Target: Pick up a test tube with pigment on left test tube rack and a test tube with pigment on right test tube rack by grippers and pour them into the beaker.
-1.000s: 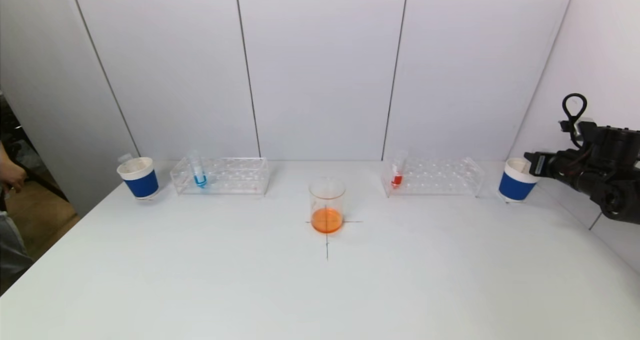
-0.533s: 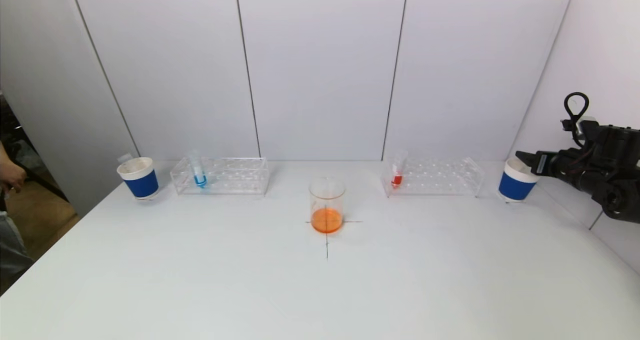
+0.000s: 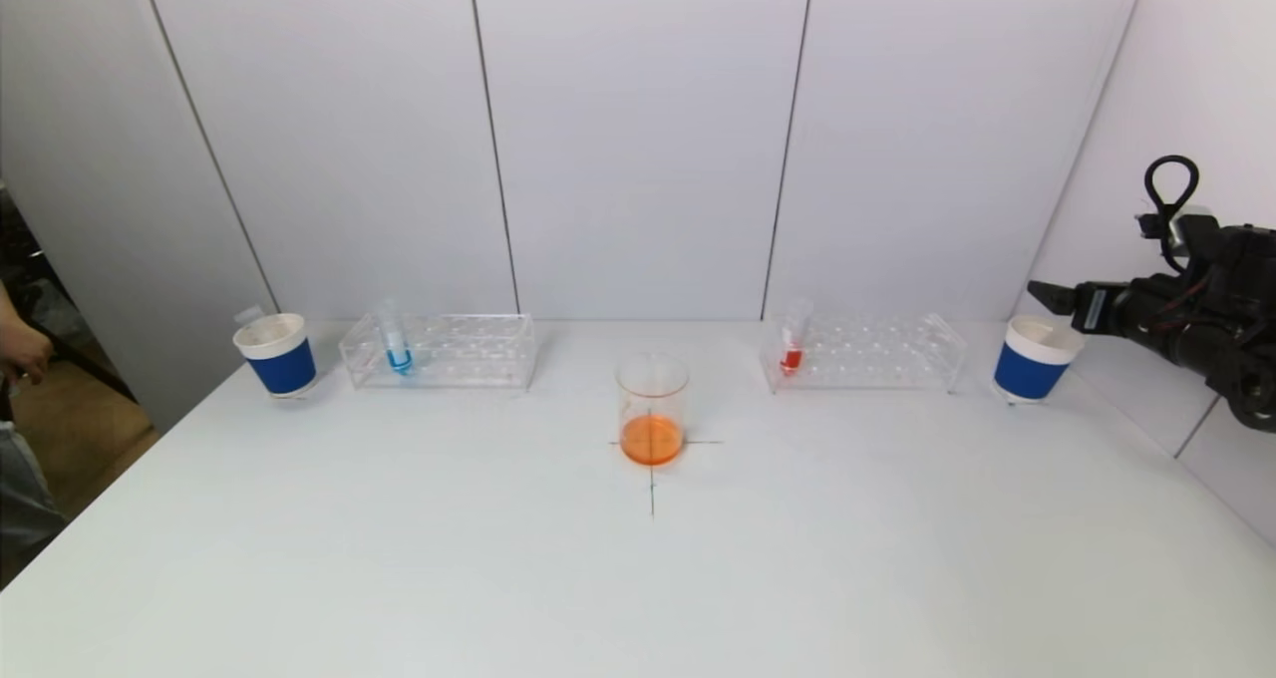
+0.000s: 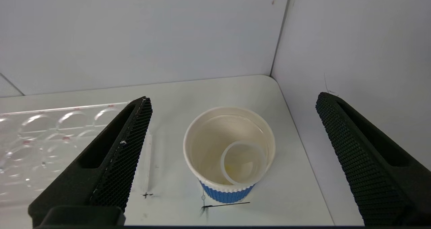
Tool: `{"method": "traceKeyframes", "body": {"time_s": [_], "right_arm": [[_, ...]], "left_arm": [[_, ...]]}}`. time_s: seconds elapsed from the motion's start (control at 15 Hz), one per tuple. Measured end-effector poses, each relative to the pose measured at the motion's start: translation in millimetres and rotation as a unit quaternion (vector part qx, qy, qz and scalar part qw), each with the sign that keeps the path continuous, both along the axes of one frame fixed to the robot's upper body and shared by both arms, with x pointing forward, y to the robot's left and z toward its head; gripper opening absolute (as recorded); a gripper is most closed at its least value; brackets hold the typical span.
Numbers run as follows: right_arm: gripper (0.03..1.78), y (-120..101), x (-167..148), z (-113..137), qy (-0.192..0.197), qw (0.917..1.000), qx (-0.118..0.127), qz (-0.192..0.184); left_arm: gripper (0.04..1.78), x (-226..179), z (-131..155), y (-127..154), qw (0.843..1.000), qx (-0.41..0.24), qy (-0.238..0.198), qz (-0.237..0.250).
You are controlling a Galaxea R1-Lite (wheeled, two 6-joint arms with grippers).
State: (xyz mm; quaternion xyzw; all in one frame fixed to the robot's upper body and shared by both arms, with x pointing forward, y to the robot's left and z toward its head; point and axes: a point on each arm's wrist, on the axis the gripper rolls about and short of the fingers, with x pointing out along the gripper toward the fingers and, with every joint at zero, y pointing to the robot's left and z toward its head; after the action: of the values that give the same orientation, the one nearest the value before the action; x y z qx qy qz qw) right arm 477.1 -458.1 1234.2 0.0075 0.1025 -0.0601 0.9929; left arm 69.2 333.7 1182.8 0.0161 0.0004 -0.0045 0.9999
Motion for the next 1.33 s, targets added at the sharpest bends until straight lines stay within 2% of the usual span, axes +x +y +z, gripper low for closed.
{"method": "traceKeyframes", "body": {"time_s": [0.27, 0.67, 0.93, 1.33], "right_arm": [[1.76, 31.8, -50.8, 36.4, -0.019, 0.9993, -0.017, 0.026], [1.76, 95.2, -163.9, 68.3, -0.057, 0.9938, -0.027, 0.091], [1.76, 113.3, -241.0, 60.6, -0.081, 0.9893, -0.033, 0.116], [1.76, 122.2, -333.2, 35.2, -0.095, 0.9869, -0.033, 0.126]], "left_arm": [[1.76, 0.0, 0.0, 0.0, 1.0, 0.0, 0.0, 0.0], [1.76, 0.0, 0.0, 0.0, 1.0, 0.0, 0.0, 0.0], [1.76, 0.0, 0.0, 0.0, 1.0, 0.0, 0.0, 0.0], [1.76, 0.0, -0.1, 0.0, 1.0, 0.0, 0.0, 0.0]]}}
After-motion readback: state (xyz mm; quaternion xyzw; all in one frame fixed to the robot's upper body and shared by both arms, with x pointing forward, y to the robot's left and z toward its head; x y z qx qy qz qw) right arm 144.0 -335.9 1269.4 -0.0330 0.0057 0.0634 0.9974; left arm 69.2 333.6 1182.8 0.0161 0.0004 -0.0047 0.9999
